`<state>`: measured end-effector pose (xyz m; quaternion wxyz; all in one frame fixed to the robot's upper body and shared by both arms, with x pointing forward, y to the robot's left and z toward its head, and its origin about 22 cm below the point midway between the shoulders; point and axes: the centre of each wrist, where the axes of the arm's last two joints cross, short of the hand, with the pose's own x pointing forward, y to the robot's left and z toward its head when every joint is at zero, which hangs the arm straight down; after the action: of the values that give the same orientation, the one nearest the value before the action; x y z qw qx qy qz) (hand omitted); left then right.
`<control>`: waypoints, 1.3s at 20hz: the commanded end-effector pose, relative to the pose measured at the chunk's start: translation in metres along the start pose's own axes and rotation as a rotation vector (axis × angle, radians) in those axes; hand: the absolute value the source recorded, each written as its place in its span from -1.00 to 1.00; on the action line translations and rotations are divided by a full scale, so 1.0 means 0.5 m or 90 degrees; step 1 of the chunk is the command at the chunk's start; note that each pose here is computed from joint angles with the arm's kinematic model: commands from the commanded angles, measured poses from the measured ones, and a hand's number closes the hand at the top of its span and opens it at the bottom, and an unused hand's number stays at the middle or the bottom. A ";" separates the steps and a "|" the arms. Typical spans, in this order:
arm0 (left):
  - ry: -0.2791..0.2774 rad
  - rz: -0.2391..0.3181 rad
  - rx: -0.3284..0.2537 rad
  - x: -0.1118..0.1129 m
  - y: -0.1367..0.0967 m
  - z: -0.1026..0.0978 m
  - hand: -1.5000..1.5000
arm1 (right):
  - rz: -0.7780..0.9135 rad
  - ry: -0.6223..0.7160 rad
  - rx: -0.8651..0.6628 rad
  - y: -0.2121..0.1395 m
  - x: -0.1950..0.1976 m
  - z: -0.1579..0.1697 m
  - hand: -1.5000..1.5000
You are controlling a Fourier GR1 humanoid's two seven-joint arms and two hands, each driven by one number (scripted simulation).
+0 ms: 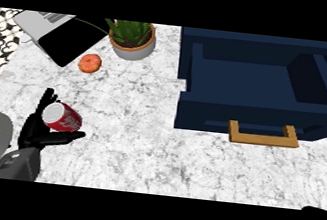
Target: Pick up the can, place it into the drawer and close the drawer
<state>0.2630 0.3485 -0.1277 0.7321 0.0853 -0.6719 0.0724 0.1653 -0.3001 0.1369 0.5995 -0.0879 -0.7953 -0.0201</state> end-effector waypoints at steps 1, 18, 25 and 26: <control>-0.004 0.011 -0.042 0.017 0.019 -0.021 -1.00 | 0.000 0.000 -0.008 0.011 0.012 0.018 -1.00; -0.059 0.093 -0.115 0.063 -0.115 -0.090 1.00 | 0.014 -0.015 -0.025 -0.020 -0.019 -0.011 -1.00; -0.080 0.094 -0.126 0.097 -0.321 -0.101 1.00 | 0.026 -0.023 -0.023 0.007 0.008 -0.021 -1.00; -0.093 0.096 -0.129 0.088 -0.308 -0.099 1.00 | 0.014 -0.020 -0.016 0.024 0.017 0.002 -1.00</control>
<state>0.3374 0.2366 -0.1013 0.6906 -0.0290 -0.7205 0.0559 0.1688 -0.2943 0.1417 0.5862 -0.1093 -0.8024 -0.0236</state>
